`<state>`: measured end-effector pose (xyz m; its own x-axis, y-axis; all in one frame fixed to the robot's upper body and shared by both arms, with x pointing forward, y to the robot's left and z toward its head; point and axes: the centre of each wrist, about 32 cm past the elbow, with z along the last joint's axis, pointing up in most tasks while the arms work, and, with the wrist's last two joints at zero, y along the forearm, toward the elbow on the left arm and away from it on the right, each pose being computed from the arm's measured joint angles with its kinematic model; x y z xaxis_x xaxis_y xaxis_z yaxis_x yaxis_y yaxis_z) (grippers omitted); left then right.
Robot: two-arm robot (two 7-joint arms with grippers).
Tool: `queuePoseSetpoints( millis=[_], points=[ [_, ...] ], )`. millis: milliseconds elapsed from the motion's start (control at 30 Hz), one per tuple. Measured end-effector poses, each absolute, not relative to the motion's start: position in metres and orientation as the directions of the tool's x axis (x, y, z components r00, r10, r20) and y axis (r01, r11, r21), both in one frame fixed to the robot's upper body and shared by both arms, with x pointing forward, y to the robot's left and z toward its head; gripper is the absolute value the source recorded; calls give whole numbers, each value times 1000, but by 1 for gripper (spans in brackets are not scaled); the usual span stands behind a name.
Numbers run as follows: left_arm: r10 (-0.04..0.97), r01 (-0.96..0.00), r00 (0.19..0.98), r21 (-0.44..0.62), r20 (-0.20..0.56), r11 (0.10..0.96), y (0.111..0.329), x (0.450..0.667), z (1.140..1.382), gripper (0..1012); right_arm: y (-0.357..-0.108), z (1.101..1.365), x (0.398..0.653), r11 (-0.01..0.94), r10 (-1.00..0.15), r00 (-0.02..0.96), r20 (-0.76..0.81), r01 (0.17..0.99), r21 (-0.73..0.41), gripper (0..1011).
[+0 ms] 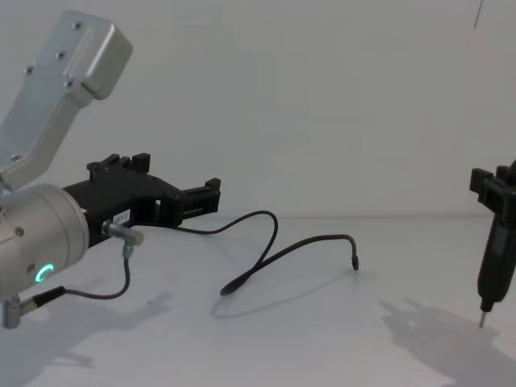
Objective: Pick up the data cable with the one hand.
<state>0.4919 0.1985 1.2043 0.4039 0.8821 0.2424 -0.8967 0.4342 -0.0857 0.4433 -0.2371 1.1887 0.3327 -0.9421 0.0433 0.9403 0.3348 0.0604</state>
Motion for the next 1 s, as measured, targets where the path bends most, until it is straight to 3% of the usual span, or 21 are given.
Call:
queuePoseSetpoints(
  millis=[700,1000],
  points=[
    [881,-896,406,-85,243,437,199,492,1204,1001,-237,1189,443,335,-942,333,43,940,60,251],
    [853,-870,455,-78,257,487,202,493,1205,1001,-237,1189,443,335,-942,333,43,940,60,251]
  ],
)
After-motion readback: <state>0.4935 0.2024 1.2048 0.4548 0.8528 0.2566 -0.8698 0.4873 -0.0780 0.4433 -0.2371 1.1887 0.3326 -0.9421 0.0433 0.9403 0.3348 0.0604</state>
